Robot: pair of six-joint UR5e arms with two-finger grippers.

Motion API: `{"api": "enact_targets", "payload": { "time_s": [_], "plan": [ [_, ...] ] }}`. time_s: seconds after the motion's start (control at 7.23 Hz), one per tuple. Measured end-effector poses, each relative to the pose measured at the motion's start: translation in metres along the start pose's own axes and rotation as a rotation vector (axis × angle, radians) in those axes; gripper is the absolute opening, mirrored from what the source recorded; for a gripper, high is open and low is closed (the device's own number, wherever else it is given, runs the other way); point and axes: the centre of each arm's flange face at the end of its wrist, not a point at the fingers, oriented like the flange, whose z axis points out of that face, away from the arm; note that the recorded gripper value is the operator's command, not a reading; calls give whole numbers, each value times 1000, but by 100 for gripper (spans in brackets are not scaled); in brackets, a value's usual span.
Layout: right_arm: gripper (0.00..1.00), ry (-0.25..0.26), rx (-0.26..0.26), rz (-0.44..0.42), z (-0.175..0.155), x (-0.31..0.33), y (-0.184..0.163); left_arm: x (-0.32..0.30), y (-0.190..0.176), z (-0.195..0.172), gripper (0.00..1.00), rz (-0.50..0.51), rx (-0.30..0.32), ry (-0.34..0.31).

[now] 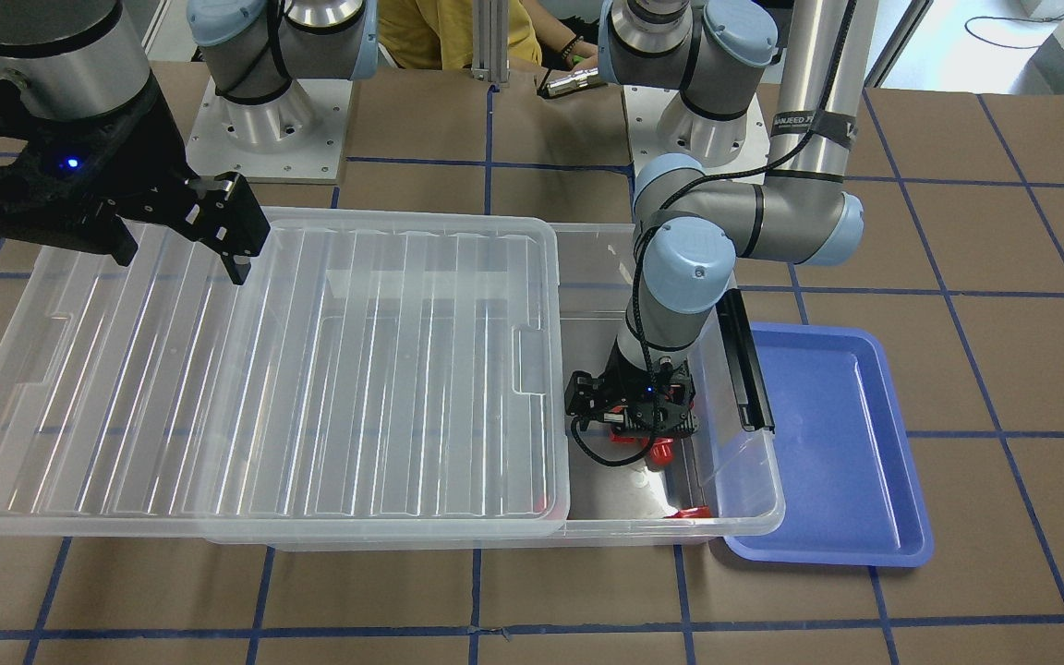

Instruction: Place red block in blue tray from box

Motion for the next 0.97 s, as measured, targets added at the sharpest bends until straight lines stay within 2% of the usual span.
{"api": "enact_targets", "payload": {
  "time_s": [0.97],
  "plan": [
    [100,-1,1,1,-1,0,0,2,0,5,92,-18,-12,18]
  ]
}}
